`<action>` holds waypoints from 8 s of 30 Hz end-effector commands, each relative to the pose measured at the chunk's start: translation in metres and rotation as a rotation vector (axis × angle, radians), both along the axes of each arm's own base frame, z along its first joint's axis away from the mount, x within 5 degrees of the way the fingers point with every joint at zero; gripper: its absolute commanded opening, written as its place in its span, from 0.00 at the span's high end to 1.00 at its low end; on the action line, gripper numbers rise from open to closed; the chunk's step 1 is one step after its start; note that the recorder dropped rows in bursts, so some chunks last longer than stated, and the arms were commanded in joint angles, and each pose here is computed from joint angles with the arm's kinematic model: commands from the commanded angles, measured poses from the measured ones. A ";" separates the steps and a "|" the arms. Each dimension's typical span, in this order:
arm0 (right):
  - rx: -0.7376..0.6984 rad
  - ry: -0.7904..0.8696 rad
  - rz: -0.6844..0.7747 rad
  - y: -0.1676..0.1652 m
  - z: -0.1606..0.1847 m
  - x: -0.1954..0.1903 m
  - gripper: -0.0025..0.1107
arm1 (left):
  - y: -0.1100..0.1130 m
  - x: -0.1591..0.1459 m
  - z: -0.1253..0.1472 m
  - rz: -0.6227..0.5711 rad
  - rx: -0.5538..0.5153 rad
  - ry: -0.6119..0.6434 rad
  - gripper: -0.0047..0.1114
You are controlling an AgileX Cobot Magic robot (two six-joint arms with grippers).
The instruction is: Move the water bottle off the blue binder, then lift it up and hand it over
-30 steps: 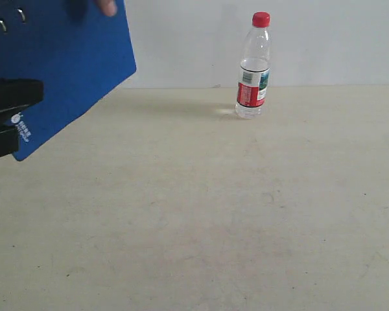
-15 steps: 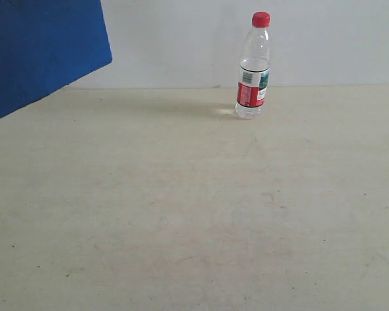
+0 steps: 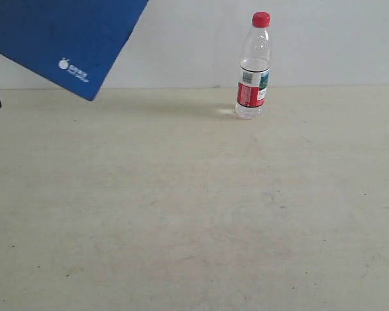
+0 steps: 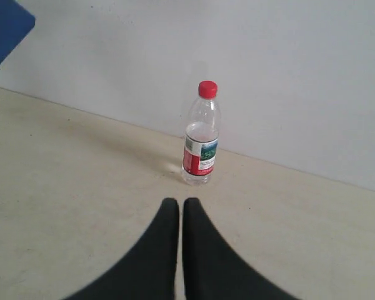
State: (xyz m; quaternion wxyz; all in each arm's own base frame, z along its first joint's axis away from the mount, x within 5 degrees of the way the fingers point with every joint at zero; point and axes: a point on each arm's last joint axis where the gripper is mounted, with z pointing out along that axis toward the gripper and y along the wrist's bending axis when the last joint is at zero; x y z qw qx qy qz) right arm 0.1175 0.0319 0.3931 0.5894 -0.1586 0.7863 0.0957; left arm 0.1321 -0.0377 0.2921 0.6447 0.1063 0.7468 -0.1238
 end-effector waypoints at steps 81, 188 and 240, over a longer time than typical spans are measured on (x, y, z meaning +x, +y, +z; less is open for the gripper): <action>0.412 -0.078 -0.279 -0.019 -0.198 -0.063 0.98 | 0.051 -0.086 -0.032 0.528 0.054 -0.349 0.92; 0.102 -0.020 -0.448 -0.036 -0.211 -0.064 0.98 | 0.051 -0.087 -0.032 0.536 0.055 -0.354 0.92; 0.104 -0.022 -0.448 -0.036 -0.211 -0.064 0.98 | 0.038 -0.080 -0.114 0.368 -0.102 0.186 0.92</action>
